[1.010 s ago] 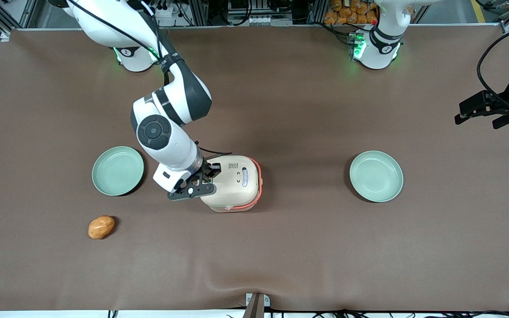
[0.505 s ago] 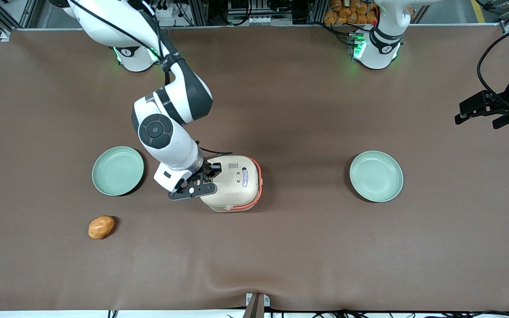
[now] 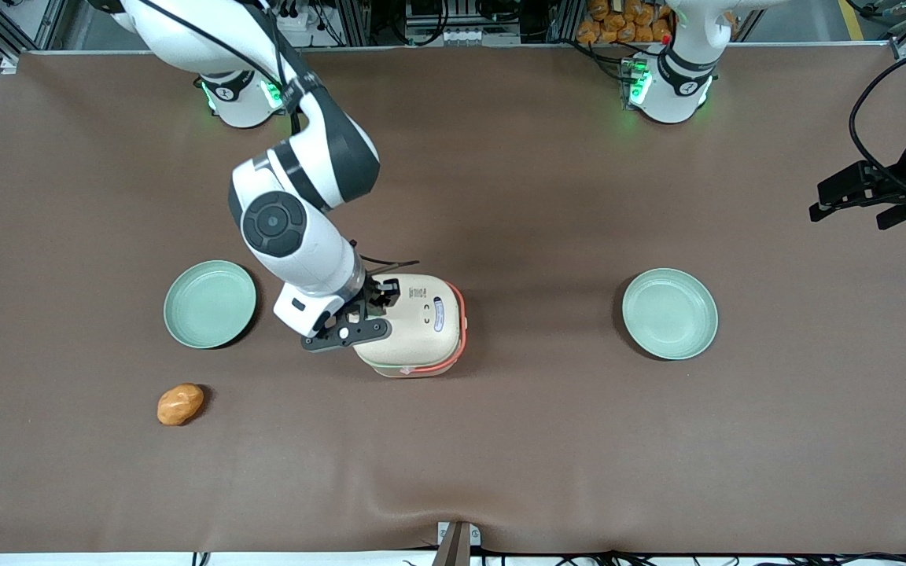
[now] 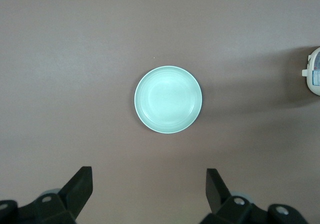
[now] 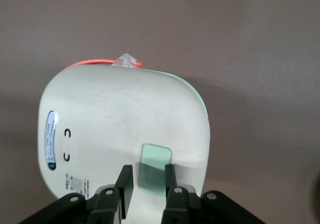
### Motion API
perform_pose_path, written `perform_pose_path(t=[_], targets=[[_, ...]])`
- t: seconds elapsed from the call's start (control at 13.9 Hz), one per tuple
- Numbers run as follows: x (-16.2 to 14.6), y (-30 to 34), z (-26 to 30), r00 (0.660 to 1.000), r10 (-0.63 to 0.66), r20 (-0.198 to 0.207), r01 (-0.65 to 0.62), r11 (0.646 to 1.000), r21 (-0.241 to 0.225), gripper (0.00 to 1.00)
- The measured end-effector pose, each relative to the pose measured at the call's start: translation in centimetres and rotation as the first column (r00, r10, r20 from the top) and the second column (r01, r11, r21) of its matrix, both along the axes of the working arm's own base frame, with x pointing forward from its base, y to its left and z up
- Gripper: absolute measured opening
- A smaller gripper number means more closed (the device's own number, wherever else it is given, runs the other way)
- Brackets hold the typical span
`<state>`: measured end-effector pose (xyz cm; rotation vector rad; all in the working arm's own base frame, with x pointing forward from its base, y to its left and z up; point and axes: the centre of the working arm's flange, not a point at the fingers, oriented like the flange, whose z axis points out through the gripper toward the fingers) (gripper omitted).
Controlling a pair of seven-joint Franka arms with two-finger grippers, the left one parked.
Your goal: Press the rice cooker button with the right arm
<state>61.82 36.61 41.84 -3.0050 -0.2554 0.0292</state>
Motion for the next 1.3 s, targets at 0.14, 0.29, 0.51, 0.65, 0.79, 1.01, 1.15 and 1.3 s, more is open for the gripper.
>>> perform_pose_path(t=[0.14, 0.29, 0.51, 0.65, 0.79, 1.01, 1.15, 1.3], targets=[[-0.5, -0.5, 3.6, 1.0, 0.002, 0.0, -0.002, 1.0, 0.004, 0.56], [-1.2, -2.2, 7.6, 1.0, -0.01, 0.006, 0.01, 1.0, 0.011, 0.77], [-2.4, -7.0, 13.9, 0.999, -0.048, -0.012, 0.049, 0.999, 0.009, 1.0], [-3.3, -11.4, 17.4, 0.995, -0.093, -0.033, 0.093, 0.996, 0.003, 1.0], [-4.0, -16.5, 20.0, 0.986, -0.153, -0.06, 0.152, 0.988, -0.013, 1.0], [-4.3, -24.5, 21.9, 0.973, -0.216, -0.087, 0.213, 0.976, -0.034, 1.0], [-4.3, -29.2, 22.2, 0.983, -0.163, -0.082, 0.161, 0.986, -0.032, 1.0], [-4.3, -32.4, 22.3, 0.986, -0.15, -0.071, 0.147, 0.988, -0.054, 1.0]])
